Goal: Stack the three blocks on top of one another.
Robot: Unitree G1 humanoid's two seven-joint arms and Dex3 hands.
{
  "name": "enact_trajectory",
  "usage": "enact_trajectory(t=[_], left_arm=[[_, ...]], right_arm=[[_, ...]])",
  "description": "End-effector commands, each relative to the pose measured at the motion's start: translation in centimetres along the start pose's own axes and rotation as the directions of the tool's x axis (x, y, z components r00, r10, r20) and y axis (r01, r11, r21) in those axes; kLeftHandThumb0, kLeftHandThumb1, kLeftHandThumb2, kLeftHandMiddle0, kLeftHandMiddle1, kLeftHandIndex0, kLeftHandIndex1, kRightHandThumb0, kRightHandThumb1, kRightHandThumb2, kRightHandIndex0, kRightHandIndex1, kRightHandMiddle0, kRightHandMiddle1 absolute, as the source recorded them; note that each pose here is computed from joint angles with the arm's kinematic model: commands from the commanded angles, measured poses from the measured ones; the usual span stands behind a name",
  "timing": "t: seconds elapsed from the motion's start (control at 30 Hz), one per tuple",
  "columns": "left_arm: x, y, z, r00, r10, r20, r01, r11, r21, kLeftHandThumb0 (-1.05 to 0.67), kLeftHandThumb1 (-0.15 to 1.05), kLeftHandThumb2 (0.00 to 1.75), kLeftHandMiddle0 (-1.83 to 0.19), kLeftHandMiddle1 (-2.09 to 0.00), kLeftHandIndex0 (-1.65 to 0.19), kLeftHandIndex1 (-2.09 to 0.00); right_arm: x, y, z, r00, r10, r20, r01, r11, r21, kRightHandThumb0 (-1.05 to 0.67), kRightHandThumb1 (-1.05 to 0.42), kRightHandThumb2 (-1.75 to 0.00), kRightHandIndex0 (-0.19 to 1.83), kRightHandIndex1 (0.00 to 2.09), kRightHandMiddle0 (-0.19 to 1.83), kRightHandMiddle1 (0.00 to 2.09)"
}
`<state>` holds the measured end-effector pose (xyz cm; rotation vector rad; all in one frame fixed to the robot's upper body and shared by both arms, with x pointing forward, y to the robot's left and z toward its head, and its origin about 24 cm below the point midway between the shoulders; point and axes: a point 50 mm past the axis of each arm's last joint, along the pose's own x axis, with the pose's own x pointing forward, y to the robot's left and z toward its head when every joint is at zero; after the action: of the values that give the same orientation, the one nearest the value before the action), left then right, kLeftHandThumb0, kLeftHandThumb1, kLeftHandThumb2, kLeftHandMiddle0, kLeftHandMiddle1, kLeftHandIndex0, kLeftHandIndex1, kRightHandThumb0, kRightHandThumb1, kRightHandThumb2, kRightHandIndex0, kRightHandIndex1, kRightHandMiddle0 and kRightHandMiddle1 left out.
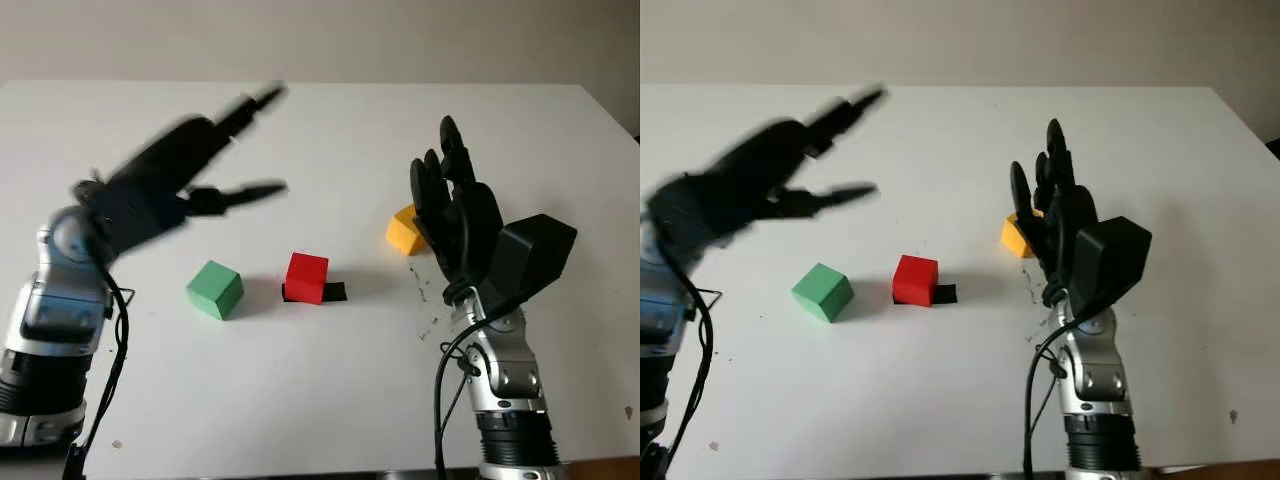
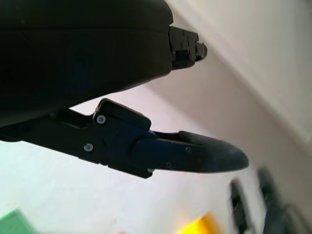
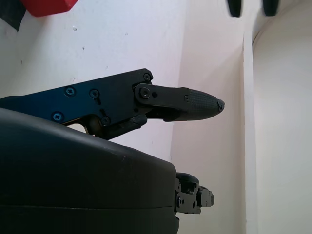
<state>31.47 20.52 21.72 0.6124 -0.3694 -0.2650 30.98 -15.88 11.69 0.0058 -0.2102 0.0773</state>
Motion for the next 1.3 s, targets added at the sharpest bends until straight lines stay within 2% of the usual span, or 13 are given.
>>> enact_trajectory(t=[0.0,0.1,0.23,0.33,0.4,0.53,0.63,0.7,0.93,1.1,1.27], left_arm=[[-0.3,0.7,-0.8,0.995,0.098,0.004,-0.097,0.99,-0.104,-0.75,1.05,0.42,-0.04,-0.08,-0.07,-0.09],[-0.9,0.5,-2.8,0.982,0.186,-0.02,-0.184,0.948,-0.26,-0.68,1.05,0.4,-0.07,-0.08,-0.07,-0.08],[-1.5,-0.1,-4.3,0.967,0.25,-0.044,-0.25,0.907,-0.34,-0.62,1.05,0.42,-0.1,-0.07,-0.07,-0.08],[-2.2,-0.9,-5.8,0.955,0.288,-0.072,-0.294,0.883,-0.365,-0.61,1.05,0.5,-0.11,-0.06,-0.07,-0.07],[-2.5,-1.3,-6.3,0.946,0.313,-0.086,-0.321,0.87,-0.373,-0.63,1.05,0.51,-0.11,-0.06,-0.07,-0.07],[-2.9,-1.8,-7.4,0.925,0.355,-0.132,-0.379,0.852,-0.361,-0.63,1.05,0.51,-0.11,-0.06,-0.08,-0.07],[-3.0,-1.9,-7.8,0.923,0.359,-0.141,-0.386,0.857,-0.342,-0.63,1.05,0.51,-0.12,-0.06,-0.09,-0.07],[-2.9,-1.8,-7.8,0.923,0.358,-0.141,-0.385,0.86,-0.335,-0.63,1.05,0.5,-0.12,-0.06,-0.09,-0.07],[-2.9,-1.7,-7.7,0.925,0.355,-0.136,-0.38,0.87,-0.314,-0.63,1.05,0.49,-0.11,-0.05,-0.08,-0.06],[-3.0,-1.6,-7.6,0.925,0.355,-0.134,-0.379,0.869,-0.317,-0.62,1.05,0.5,-0.09,-0.05,-0.08,-0.06],[-2.9,-1.5,-7.6,0.926,0.352,-0.139,-0.378,0.873,-0.308,-0.62,1.05,0.5,-0.1,-0.06,-0.08,-0.06]], right_arm=[[1.0,-1.1,2.1,0.998,0.018,0.064,-0.013,0.996,-0.091,-0.6,-1.05,-0.38,-0.07,0.04,-0.02,0.05],[2.0,-2.8,4.1,0.991,0.088,0.099,-0.061,0.967,-0.247,-0.63,-1.05,-0.31,-0.03,0.06,0.02,0.07],[3.1,-4.4,5.7,0.983,0.168,0.071,-0.133,0.928,-0.349,-0.63,-1.04,-0.14,-0.02,0.06,0.04,0.08],[4.0,-5.8,7.6,0.965,0.263,0.008,-0.212,0.795,-0.569,-0.61,-0.98,-0.06,0.01,0.07,0.06,0.09],[4.5,-6.2,8.2,0.957,0.288,-0.03,-0.239,0.725,-0.646,-0.61,-0.94,-0.04,0.02,0.08,0.09,0.1],[5.5,-6.8,9.3,0.93,0.338,-0.144,-0.3,0.472,-0.829,-0.63,-0.85,-0.03,0.14,0.13,0.2,0.14],[6.1,-6.9,9.5,0.901,0.373,-0.224,-0.351,0.322,-0.879,-0.61,-0.81,-0.03,0.17,0.13,0.24,0.14],[6.3,-6.6,9.5,0.874,0.385,-0.297,-0.386,0.179,-0.905,-0.62,-0.82,-0.04,0.15,0.1,0.23,0.13],[6.5,-5.4,8.6,0.796,0.408,-0.446,-0.427,-0.143,-0.893,-0.52,-0.82,-0.05,0.13,0.08,0.26,0.1],[6.6,-5.1,7.8,0.772,0.42,-0.478,-0.421,-0.226,-0.878,-0.47,-0.83,-0.05,0.13,0.07,0.3,0.09],[6.6,-5.2,6.8,0.758,0.432,-0.488,-0.418,-0.253,-0.873,-0.44,-0.83,-0.05,0.13,0.06,0.32,0.08]])
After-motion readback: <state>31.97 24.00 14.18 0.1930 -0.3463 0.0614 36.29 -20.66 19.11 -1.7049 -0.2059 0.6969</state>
